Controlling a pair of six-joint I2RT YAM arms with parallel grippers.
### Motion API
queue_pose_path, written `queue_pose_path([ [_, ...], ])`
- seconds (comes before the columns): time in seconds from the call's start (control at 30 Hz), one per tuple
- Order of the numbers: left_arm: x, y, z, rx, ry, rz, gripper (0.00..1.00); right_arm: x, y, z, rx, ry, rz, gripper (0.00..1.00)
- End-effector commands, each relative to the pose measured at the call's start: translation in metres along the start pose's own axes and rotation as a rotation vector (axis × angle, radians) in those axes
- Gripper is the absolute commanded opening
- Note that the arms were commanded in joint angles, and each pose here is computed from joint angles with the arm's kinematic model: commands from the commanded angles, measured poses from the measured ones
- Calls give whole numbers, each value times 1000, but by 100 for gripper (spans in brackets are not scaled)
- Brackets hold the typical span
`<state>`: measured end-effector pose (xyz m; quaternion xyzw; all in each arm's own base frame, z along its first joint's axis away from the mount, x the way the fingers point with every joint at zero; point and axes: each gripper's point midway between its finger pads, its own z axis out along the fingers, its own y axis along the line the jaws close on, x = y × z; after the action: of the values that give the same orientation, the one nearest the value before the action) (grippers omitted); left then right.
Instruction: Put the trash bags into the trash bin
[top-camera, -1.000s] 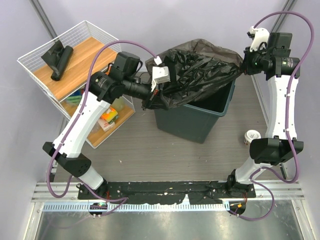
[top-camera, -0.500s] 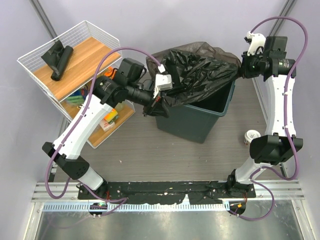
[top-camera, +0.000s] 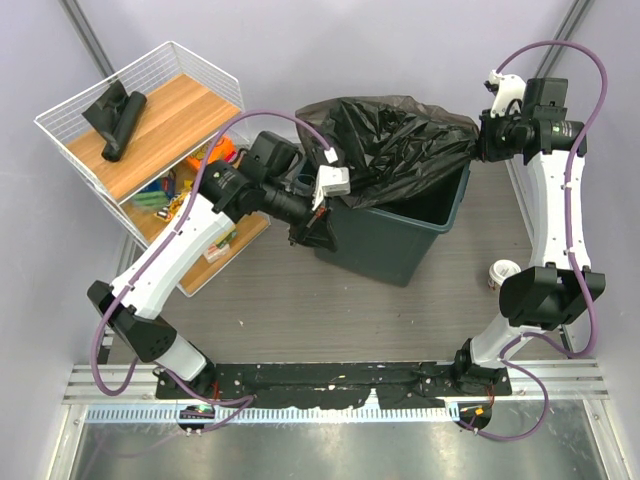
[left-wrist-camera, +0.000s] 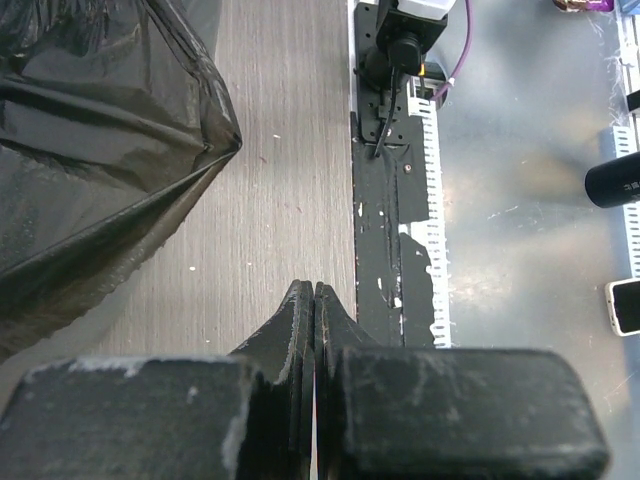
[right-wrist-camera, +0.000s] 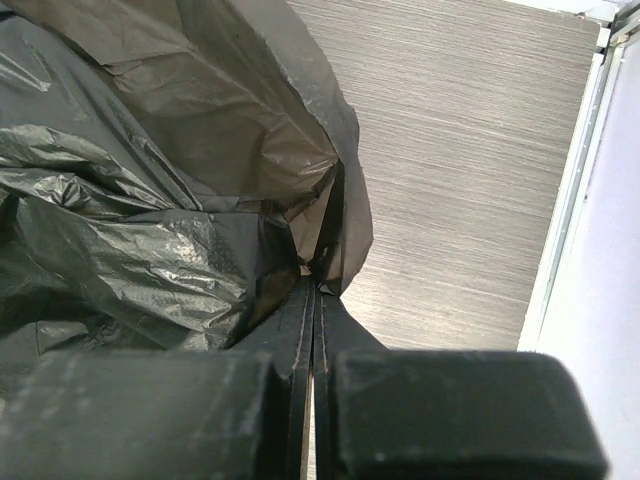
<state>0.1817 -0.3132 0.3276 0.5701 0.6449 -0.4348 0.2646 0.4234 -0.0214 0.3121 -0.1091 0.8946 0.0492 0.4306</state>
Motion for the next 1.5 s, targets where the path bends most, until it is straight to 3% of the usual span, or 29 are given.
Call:
queue_pose_path([
  [0.0,-13,-11,-10,-5,-47,77,0,-20,3,-16,0,-86,-24,1],
  [0.13,-24,-19,-19,-11,-56,106,0,-23,4,-23,0,-99,-31,1],
  [0.2,-31,-25,-25,-22,-59,133,5,-24,5,-24,-4,-100,-30,1],
  [0.43,-57,-34,-49,-114,-74,242,55,-25,6,-26,-10,-100,-33,1],
  [0.6,-81,-19,-49,-206,-93,321,84,-26,8,-27,-16,-101,-30,2],
  [0.77,-114,-8,-27,-213,-158,278,96,-26,11,-27,-30,-104,-22,1],
  [1.13,-146,31,15,-294,-208,188,94,-27,12,-30,-33,-107,-25,1],
  [1.47,-127,40,31,-272,-150,129,53,-25,11,-32,-26,-107,-36,2],
])
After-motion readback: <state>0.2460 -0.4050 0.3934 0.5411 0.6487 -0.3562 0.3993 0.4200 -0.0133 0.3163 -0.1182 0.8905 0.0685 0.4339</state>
